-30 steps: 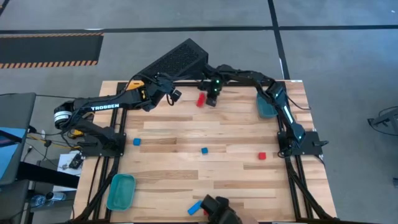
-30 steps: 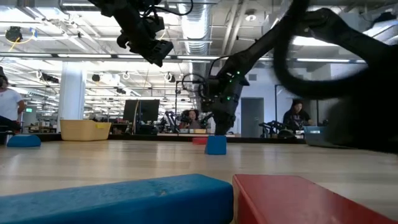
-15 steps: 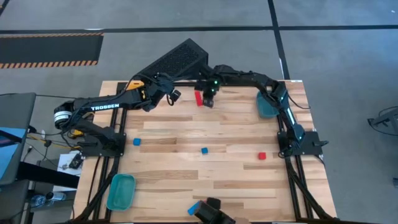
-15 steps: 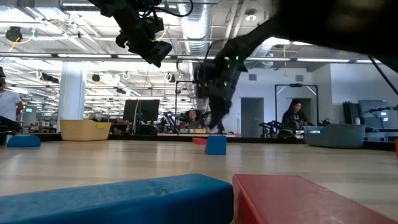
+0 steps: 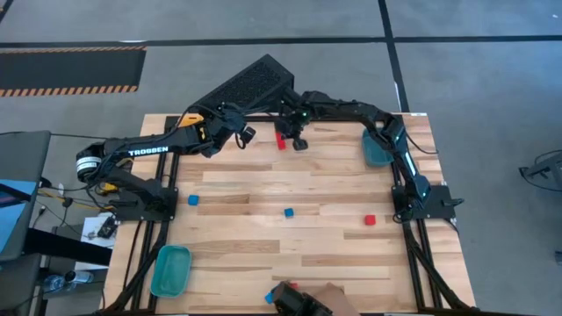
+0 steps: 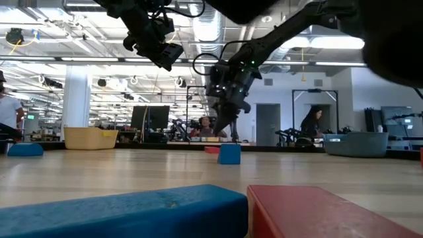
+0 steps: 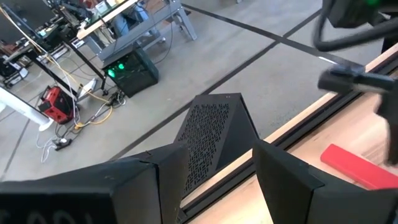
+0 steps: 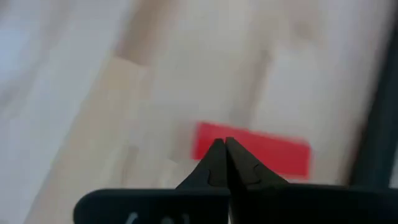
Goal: Sort & place blocks by color
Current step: Put the top left red block into the dark blue bin
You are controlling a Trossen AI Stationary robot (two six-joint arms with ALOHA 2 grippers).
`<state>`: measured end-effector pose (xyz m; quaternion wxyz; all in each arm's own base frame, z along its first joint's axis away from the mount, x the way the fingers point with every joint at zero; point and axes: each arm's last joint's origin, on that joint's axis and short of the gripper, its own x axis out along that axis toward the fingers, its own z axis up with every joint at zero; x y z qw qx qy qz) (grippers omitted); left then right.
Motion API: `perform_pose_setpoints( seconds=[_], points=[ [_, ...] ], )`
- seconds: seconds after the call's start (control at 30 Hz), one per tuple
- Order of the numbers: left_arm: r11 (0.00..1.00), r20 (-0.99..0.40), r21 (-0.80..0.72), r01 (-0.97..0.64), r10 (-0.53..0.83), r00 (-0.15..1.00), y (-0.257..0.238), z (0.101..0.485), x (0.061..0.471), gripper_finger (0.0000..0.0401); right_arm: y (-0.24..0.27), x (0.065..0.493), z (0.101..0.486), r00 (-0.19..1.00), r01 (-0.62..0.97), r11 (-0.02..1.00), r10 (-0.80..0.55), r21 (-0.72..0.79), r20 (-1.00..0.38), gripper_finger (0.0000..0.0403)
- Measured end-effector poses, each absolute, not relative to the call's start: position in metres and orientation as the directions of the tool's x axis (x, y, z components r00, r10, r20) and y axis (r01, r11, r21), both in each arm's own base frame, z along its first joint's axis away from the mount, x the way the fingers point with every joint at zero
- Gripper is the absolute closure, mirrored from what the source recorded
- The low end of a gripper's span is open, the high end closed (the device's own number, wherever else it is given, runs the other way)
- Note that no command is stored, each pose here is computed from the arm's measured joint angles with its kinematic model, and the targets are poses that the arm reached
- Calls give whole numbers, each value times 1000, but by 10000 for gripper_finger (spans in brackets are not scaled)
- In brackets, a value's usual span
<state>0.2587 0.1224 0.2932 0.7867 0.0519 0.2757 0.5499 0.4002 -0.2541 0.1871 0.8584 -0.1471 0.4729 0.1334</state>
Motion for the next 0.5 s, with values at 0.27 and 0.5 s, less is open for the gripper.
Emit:
perform_pose_setpoints(
  seconds=[0.27,0.5],
  points=[
    [393,-394,401,-828,889,232,124,291,257,228,-238,406,188,520,-471,876,179,-105,-835,400],
    [404,-452,423,-811,870,197,125,284,251,227,-227,404,188,493,-331,939,257,94,-831,401]
  ],
)
